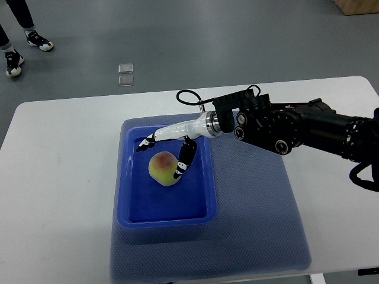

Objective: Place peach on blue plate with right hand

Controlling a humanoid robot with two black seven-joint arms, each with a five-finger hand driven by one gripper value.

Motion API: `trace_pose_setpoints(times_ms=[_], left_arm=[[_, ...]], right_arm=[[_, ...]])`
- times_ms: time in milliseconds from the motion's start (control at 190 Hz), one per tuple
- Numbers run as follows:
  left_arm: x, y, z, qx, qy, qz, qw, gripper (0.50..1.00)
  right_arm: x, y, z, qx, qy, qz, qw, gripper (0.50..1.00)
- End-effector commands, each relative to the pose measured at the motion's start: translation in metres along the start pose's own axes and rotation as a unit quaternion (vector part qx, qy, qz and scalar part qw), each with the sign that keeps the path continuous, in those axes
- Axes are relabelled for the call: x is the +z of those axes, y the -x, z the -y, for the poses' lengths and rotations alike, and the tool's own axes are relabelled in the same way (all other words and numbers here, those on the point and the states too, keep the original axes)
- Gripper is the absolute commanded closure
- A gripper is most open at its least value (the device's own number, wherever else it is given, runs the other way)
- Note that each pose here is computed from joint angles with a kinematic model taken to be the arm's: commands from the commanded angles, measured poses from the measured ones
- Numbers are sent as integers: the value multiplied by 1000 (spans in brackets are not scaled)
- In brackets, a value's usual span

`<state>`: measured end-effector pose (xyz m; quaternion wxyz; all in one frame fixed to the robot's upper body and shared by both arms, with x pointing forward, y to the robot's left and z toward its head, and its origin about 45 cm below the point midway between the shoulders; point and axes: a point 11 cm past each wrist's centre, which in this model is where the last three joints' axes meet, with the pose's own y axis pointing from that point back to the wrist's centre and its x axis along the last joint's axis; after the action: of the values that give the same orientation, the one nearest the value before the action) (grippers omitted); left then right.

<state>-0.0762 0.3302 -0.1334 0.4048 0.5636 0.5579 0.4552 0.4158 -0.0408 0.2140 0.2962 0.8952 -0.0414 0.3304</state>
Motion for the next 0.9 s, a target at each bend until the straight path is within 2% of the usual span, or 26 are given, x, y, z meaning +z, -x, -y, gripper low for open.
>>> trace_pose_setpoints(times_ms=[0,248,321,442,585,669,722,727,759,896], left_arm=[[1,0,0,0,1,0,1000,500],[1,0,0,0,1,0,1000,500],[0,0,0,0,0,0,1000,500],[0,0,0,0,1,0,1000,500],[0,0,0,0,0,1,1000,500],[1,0,0,-1,1,1,1000,500],[1,0,0,-1,1,1,1000,500],[1,0,0,0,1,2,1000,500],[1,0,0,0,1,2,1000,500],[0,0,0,0,0,2,1000,500]], right_arm=[[-8,-19,-7,42,-33,59,997,570],[28,-38,-49,203,-112,268,935,570],[52,-30,-64,276,-152,378,871,570],[84,-8,-82,340,-172,468,798,570],[110,21,-87,382,-148,513,754,568],[118,27,-92,405,-160,547,715,568],[118,27,-92,405,-160,547,715,568],[124,29,-97,421,-171,574,681,570],[127,31,-99,428,-177,590,662,568],[138,39,-99,418,-165,646,617,568]])
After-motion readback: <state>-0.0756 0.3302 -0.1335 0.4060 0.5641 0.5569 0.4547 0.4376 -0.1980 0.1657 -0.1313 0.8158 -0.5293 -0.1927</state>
